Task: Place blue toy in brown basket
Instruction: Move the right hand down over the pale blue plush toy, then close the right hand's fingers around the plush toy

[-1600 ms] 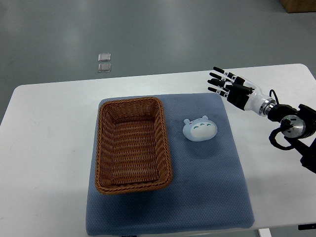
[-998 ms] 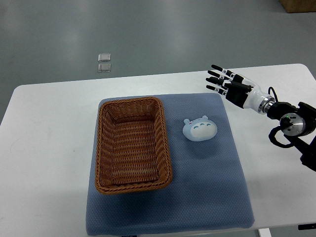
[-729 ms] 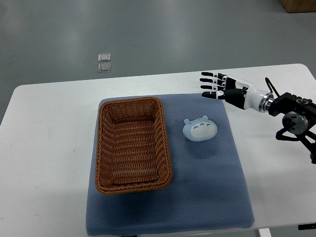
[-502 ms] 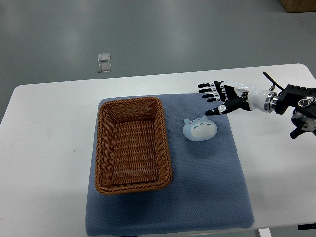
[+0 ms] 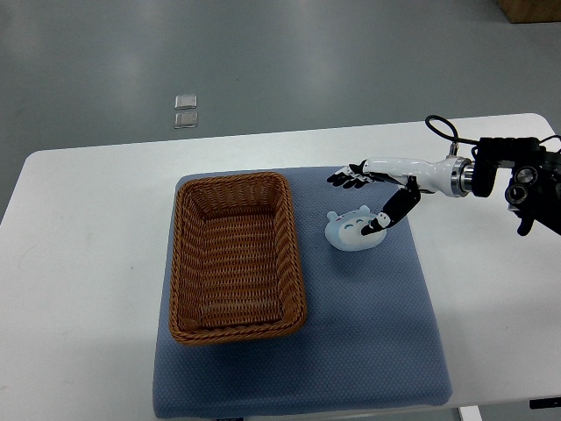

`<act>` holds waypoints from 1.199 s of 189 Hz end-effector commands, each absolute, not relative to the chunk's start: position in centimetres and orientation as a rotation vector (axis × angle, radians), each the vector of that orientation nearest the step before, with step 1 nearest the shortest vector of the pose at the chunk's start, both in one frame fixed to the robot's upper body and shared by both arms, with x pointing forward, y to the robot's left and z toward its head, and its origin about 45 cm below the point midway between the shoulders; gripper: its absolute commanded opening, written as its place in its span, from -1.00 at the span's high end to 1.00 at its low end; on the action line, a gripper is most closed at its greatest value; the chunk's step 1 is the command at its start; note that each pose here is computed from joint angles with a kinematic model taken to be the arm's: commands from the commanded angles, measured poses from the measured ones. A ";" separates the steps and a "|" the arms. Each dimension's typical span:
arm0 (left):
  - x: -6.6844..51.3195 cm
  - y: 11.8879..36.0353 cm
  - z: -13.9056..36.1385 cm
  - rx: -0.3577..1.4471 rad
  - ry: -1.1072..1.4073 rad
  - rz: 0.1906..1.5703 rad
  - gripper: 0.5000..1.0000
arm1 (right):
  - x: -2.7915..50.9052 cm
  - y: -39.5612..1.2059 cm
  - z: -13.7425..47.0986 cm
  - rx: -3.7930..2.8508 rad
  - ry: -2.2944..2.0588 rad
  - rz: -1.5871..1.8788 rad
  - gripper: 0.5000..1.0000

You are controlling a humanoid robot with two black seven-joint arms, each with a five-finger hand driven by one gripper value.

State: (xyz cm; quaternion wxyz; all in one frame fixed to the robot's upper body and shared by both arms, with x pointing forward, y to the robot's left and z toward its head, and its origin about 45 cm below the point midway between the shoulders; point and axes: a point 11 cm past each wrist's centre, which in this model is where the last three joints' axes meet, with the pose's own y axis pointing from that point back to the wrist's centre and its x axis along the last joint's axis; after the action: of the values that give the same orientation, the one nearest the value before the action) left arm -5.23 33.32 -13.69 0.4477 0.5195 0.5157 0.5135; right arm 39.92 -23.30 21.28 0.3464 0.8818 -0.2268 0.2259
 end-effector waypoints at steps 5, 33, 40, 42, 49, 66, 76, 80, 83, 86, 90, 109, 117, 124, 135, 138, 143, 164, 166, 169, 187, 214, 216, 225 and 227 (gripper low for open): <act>-5.2 33.3 -13.7 1.286 1.277 1.271 -1.00 | 39.7 -22.7 20.4 2.238 -0.549 0.663 -0.67; -5.2 33.3 -13.7 1.286 1.277 1.271 -1.00 | 39.7 -22.1 20.0 2.203 -0.539 0.729 -0.66; -5.2 33.3 -13.7 1.286 1.277 1.271 -1.00 | 39.6 -22.0 19.8 2.201 -0.533 0.729 -0.67; -5.2 33.3 -13.7 1.286 1.277 1.271 -1.00 | 39.6 -22.0 19.7 2.201 -0.529 0.728 -0.66; -5.2 33.3 -13.7 1.286 1.277 1.271 -1.00 | 39.5 -22.1 19.5 2.193 -0.525 0.727 -0.67; -5.2 33.3 -13.7 1.286 1.277 1.271 -1.00 | 39.3 -22.1 19.0 2.178 -0.515 0.739 -0.66; -5.2 33.3 -13.7 1.286 1.277 1.271 -1.00 | 39.2 -22.2 18.7 2.169 -0.520 0.748 -0.66; -5.2 33.3 -13.7 1.286 1.277 1.271 -1.00 | 39.2 -22.2 18.6 2.166 -0.521 0.748 -0.66; -5.2 33.3 -13.7 1.286 1.277 1.271 -1.00 | 39.2 -22.2 18.6 2.164 -0.523 0.752 -0.65; -5.2 33.3 -13.7 1.286 1.277 1.271 -1.00 | 39.2 -22.3 18.5 2.162 -0.525 0.751 -0.65; -5.2 33.3 -13.7 1.286 1.277 1.271 -1.00 | 39.2 -22.3 18.5 2.161 -0.524 0.751 -0.65; -5.2 33.3 -13.7 1.286 1.277 1.271 -1.00 | 39.3 -22.4 18.4 2.154 -0.533 0.756 -0.64; -5.2 33.3 -13.7 1.286 1.277 1.271 -1.00 | 39.3 -22.5 18.4 2.149 -0.537 0.756 -0.62; -5.2 33.3 -13.7 1.286 1.277 1.271 -1.00 | 39.4 -22.6 18.4 2.147 -0.541 0.757 -0.60; -5.2 33.3 -13.7 1.286 1.277 1.271 -1.00 | 39.3 -22.6 18.3 2.145 -0.537 0.759 -0.49; -5.2 33.3 -13.7 1.286 1.277 1.271 -1.00 | 39.3 -22.6 18.3 2.145 -0.537 0.757 -0.45; -5.2 33.3 -13.7 1.286 1.277 1.271 -1.00 | 39.3 -22.6 18.2 2.145 -0.534 0.756 -0.33; -5.2 33.3 -13.7 1.286 1.277 1.271 -1.00 | 39.2 -22.8 18.0 2.139 -0.525 0.751 0.12; -5.2 33.3 -13.7 1.286 1.277 1.271 -1.00 | 39.2 -22.8 18.0 2.139 -0.527 0.749 0.20; -5.2 33.3 -13.7 1.286 1.277 1.271 -1.00 | 39.2 -22.8 17.9 2.138 -0.526 0.748 0.26; -5.2 33.3 -13.7 1.286 1.277 1.271 -1.00 | 39.2 -22.9 17.9 2.139 -0.526 0.745 0.61; -5.2 33.3 -13.7 1.286 1.277 1.271 -1.00 | 39.2 -22.9 18.1 2.157 -0.532 0.750 1.00; -5.2 33.3 -13.7 1.286 1.277 1.271 -1.00 | 39.2 -23.0 18.2 2.158 -0.533 0.750 1.00; -5.2 33.3 -13.7 1.286 1.277 1.271 -1.00 | 39.4 -23.1 18.6 2.167 -0.541 0.755 1.00; -5.2 33.3 -13.7 1.286 1.277 1.271 -1.00 | 39.4 -23.1 18.6 2.168 -0.542 0.758 1.00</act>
State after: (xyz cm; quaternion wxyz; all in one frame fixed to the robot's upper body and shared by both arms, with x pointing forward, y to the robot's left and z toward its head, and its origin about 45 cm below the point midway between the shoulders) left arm -5.23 33.32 -13.69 0.4477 0.5195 0.5157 0.5135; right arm 39.13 -22.85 17.98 0.3894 0.8479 -0.2071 0.2943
